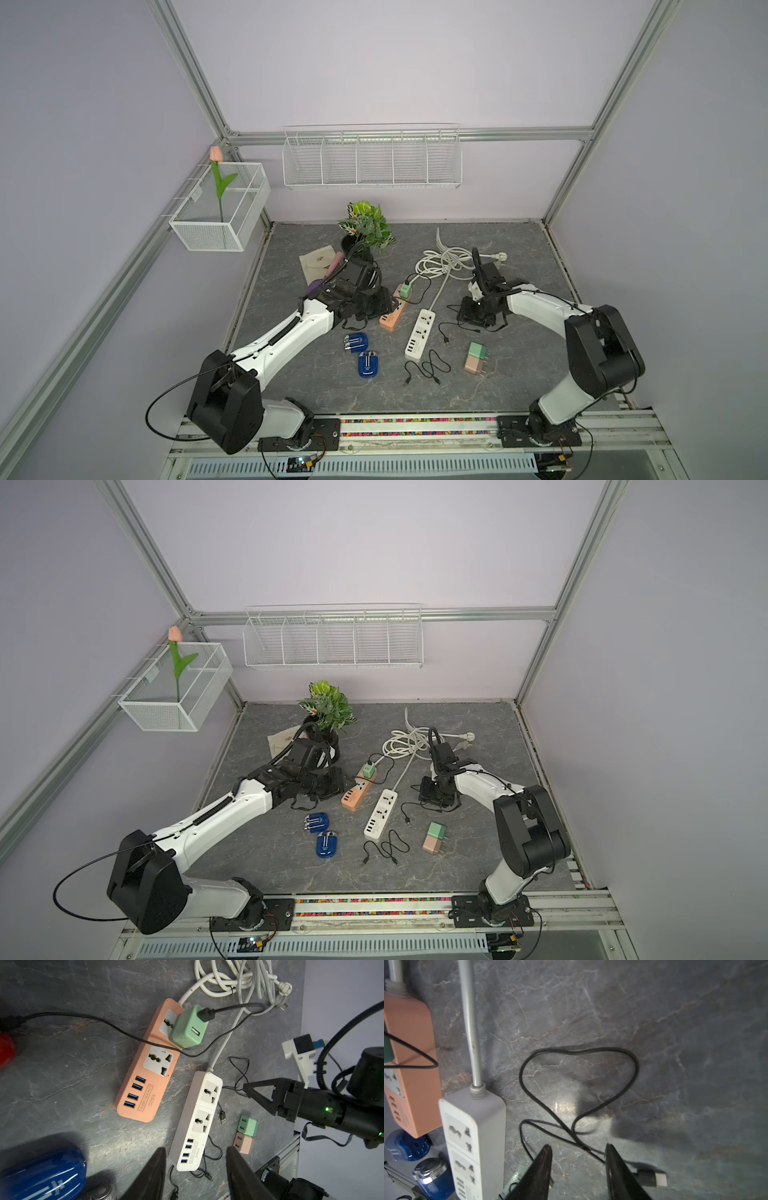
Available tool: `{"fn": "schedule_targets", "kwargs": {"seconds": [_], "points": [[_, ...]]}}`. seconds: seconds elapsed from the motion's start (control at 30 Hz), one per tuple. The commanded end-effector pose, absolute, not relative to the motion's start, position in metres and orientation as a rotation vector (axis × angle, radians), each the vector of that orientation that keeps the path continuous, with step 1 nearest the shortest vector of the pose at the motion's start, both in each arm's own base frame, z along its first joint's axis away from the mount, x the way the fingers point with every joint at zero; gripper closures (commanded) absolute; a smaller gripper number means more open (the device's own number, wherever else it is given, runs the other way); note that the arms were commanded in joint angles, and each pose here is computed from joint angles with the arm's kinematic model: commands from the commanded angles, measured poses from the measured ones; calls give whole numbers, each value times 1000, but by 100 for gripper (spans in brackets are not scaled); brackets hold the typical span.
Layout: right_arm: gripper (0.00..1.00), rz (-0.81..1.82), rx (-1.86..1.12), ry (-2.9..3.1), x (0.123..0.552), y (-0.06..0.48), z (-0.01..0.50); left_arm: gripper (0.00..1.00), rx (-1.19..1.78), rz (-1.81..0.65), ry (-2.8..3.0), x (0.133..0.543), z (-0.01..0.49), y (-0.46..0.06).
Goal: Charge the electric shaver
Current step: Pick up the charging cable from the center of the board.
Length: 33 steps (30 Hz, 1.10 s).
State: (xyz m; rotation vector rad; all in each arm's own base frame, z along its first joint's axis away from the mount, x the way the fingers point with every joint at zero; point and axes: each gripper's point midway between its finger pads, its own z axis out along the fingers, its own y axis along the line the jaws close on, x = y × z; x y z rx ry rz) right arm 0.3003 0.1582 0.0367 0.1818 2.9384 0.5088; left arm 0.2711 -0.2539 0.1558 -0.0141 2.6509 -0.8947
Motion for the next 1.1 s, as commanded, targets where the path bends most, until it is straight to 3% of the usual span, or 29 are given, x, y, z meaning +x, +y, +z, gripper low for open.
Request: {"fn": "schedule_targets", "kwargs": {"seconds": [0.0, 0.17, 0.37, 0.6, 1.07], "points": [[56, 460, 179, 2964, 302, 152, 24, 52, 102, -884, 2596, 272, 167, -260], [62, 501, 206, 2950, 307, 157, 22, 53, 191, -885, 2582, 267, 170, -268], [93, 551, 224, 2894, 319, 163, 51, 53, 303, -897, 2565, 263, 175, -286], [93, 669, 232, 2833, 316, 167, 112, 51, 441, -957, 2519, 260, 183, -321], [94, 864, 168, 2779, 300, 161, 216, 32, 776, -999, 2202, 268, 226, -354]]}}
